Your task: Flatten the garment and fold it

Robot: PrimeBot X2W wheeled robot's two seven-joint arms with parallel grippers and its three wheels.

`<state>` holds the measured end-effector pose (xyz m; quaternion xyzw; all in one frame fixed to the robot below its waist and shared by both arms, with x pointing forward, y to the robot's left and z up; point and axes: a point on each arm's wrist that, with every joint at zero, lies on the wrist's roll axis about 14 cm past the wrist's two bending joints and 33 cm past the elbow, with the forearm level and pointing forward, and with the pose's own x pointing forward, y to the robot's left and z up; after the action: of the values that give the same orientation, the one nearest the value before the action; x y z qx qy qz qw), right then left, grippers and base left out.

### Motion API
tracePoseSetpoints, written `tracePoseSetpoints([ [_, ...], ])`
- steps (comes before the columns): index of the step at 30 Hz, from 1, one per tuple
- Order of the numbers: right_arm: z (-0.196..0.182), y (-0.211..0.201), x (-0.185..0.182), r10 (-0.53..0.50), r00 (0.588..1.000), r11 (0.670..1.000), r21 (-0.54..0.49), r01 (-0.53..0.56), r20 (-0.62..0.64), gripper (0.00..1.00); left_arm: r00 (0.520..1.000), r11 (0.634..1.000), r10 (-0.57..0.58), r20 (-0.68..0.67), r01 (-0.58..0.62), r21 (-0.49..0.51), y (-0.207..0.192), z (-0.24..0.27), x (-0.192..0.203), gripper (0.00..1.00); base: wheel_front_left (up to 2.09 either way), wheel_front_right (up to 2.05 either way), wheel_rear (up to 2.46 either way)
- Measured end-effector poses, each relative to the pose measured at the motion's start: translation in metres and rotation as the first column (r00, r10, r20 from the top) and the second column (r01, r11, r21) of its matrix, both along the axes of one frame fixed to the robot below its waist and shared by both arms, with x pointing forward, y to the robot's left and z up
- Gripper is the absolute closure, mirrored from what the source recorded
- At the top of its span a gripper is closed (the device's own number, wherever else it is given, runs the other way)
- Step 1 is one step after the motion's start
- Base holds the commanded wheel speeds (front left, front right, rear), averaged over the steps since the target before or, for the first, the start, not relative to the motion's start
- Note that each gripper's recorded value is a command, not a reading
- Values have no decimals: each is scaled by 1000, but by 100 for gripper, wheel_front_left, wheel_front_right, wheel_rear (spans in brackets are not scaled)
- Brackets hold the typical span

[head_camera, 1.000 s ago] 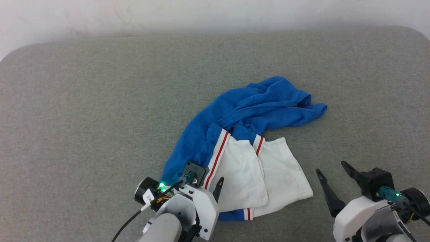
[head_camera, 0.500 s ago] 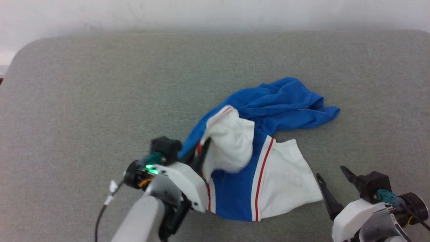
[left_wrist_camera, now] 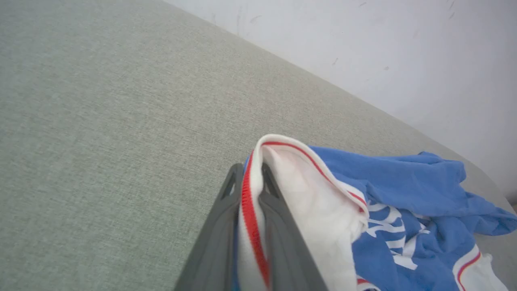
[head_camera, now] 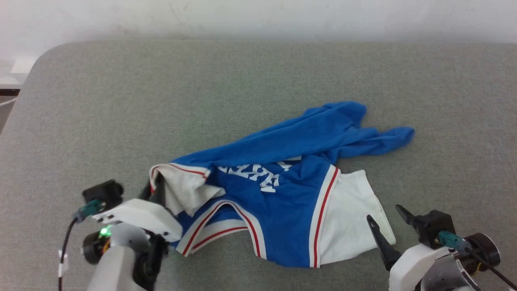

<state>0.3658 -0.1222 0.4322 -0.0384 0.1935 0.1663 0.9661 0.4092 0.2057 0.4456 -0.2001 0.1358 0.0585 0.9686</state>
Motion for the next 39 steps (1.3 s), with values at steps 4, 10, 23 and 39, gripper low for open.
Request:
tracePoseSetpoints([
  [4, -1, -1, -1, 1, 1000, 1000, -4, -1, -4, 0, 992, 990, 113, 51, -116, 75, 33, 2, 2, 0, 0, 0, 0],
  [10, 3, -1, -1, 3, 1000, 1000, -8, -3, 10, 0, 968, 978, 67, 242, -111, 174, 30, 42, 9, 0, 0, 0, 0],
  [23, -19, -2, 4, 27, 987, 997, -63, -38, -159, 0, 909, 912, -173, 379, 3, 411, -13, 88, -33, 0, 0, 0, 0],
  [39, -58, 3, 29, 69, 962, 979, -166, -116, -264, 100, 950, 927, -146, 276, 34, 375, -22, 49, -51, 0, 0, 0, 0],
])
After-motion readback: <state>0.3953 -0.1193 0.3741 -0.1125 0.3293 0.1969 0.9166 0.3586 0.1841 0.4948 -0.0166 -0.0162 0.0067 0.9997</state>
